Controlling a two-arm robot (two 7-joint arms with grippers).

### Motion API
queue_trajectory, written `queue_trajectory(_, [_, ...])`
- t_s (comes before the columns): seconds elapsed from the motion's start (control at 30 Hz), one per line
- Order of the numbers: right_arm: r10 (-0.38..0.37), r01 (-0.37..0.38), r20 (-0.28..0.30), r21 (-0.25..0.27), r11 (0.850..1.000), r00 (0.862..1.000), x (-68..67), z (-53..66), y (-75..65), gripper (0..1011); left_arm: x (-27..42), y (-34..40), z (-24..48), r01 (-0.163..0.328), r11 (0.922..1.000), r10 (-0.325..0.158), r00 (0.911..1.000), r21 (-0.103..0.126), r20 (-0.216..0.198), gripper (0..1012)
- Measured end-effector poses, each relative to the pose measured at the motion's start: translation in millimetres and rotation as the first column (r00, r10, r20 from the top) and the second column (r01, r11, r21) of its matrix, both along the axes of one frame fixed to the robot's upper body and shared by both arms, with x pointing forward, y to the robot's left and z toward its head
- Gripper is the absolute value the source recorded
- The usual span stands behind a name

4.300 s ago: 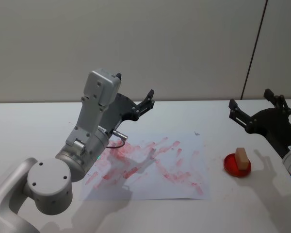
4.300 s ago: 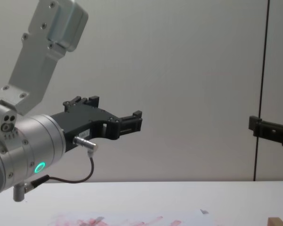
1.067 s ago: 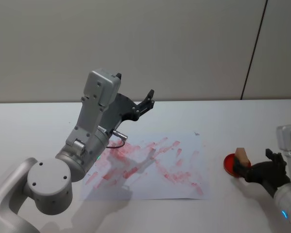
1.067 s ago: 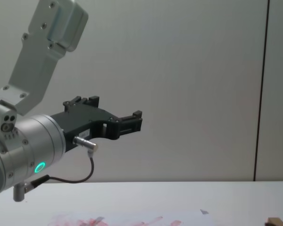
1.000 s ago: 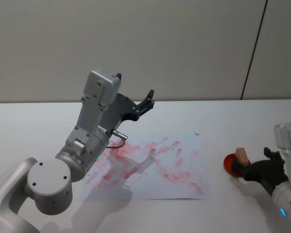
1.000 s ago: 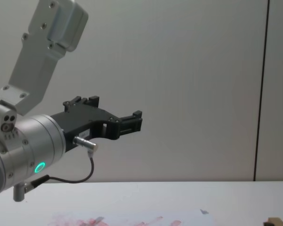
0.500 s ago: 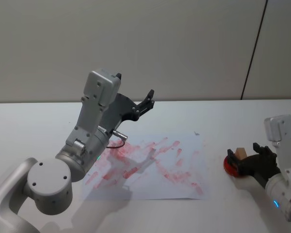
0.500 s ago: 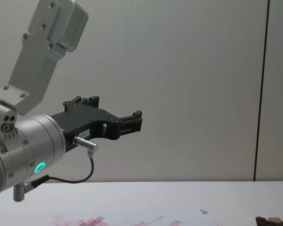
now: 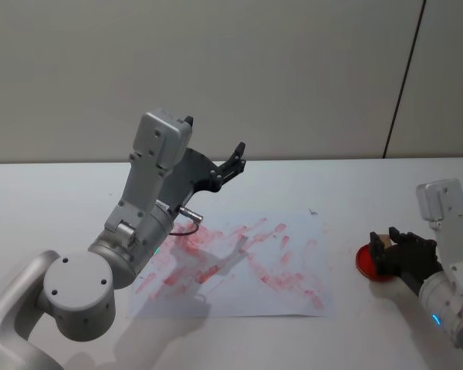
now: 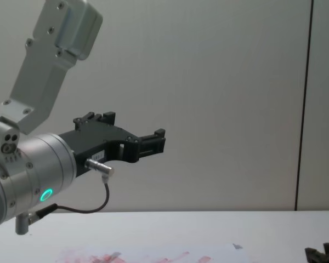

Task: Use the one hand to pick up the stamp and affix it onto the A4 paper.

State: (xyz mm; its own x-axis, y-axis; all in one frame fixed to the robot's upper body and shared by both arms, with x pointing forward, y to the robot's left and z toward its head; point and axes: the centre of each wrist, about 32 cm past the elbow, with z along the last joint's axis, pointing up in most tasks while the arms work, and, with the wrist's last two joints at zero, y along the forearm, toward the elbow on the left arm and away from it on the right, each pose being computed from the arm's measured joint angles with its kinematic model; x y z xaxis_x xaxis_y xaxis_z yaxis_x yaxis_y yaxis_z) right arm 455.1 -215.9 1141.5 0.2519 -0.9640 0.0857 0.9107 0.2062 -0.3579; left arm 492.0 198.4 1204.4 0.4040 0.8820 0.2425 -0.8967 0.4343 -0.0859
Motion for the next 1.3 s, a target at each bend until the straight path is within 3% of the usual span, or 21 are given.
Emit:
queue_trajectory(0.07, [0.001,-0.001,0.0,0.0,1.0,1.0,0.5,0.2,0.2,247,0.0,0.0,0.0,0.0,1.0,0.0,1.0,0.0,0.0,1002])
queue_trajectory(0.17, [0.002,-0.002,0.0,0.0,1.0,1.0,0.9,0.2,0.4,197,0.0,0.0,0.0,0.0,1.0,0.0,1.0,0.0,0.0,1001])
queue_trajectory(0.63, [0.008,-0.008,0.008,0.0,1.0,1.0,1.8,0.7,0.4,195,0.0,0.0,0.0,0.0,1.0,0.0,1.0,0.0,0.0,1001])
queue_trajectory(0.97, [0.05,-0.053,0.094,0.027,0.998,0.994,7.8,13.8,3.6,195,0.0,0.0,0.0,0.0,1.0,0.0,1.0,0.0,0.0,1001])
queue_trajectory(1.3, [0.144,-0.159,0.186,0.071,0.985,0.972,19.2,33.4,15.9,194,0.0,0.0,0.0,0.0,1.0,0.0,1.0,0.0,0.0,1001])
